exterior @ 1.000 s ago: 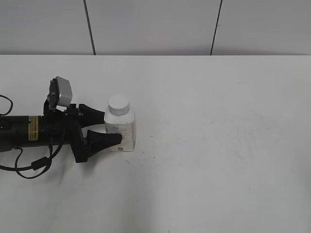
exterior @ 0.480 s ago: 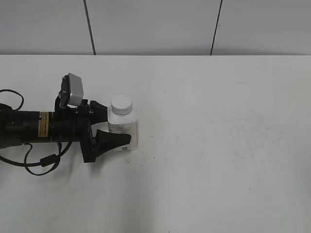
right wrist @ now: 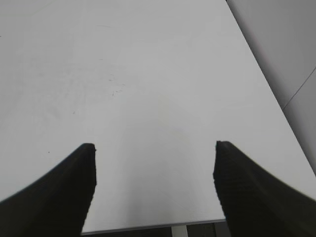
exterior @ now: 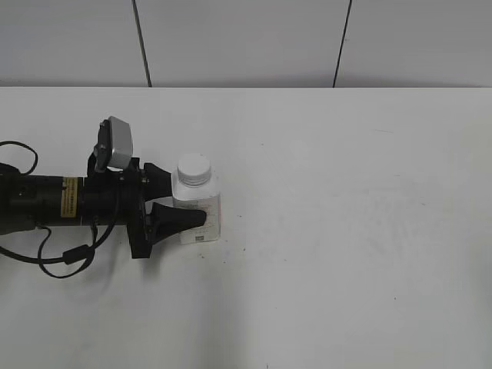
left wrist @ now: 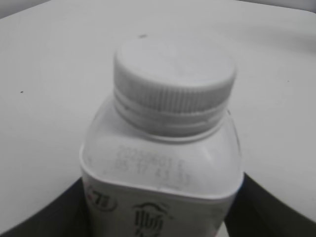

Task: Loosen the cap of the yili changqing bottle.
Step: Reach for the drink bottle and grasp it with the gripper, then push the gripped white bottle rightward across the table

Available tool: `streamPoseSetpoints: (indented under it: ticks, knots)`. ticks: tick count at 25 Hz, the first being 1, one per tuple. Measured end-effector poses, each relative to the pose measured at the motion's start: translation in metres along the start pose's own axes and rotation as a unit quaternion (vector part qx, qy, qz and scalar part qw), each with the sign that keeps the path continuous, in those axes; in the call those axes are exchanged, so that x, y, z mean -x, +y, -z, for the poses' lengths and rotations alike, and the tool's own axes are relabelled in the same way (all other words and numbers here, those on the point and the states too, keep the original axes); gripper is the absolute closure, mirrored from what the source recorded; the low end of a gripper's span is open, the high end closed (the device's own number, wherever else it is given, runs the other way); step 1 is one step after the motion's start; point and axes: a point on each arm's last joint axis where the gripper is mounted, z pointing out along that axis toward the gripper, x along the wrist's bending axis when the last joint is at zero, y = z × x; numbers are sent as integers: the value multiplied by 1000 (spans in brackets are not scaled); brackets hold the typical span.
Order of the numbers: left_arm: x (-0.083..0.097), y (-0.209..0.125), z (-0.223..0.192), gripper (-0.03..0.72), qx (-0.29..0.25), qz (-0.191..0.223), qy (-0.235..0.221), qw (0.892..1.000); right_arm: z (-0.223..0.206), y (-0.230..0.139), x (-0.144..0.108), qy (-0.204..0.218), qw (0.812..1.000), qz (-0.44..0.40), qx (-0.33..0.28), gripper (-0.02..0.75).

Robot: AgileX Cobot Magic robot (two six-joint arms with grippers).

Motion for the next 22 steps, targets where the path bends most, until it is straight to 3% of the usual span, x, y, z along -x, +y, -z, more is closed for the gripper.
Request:
streamPoseSetpoints:
  ticks: [5,13,22]
  knots:
    - [1,0,0,322,-1,-2,-3,1000,-2,7,-2,14,1000,-6,-13,153]
    - [7,-1,0,336,-9,-19,-39,999,-30,61,-3,41,992,-7,-120,153]
    - [12,-1,-1,341,-8,-28,-63,998,-84,117,-6,77,969,32,-233,153]
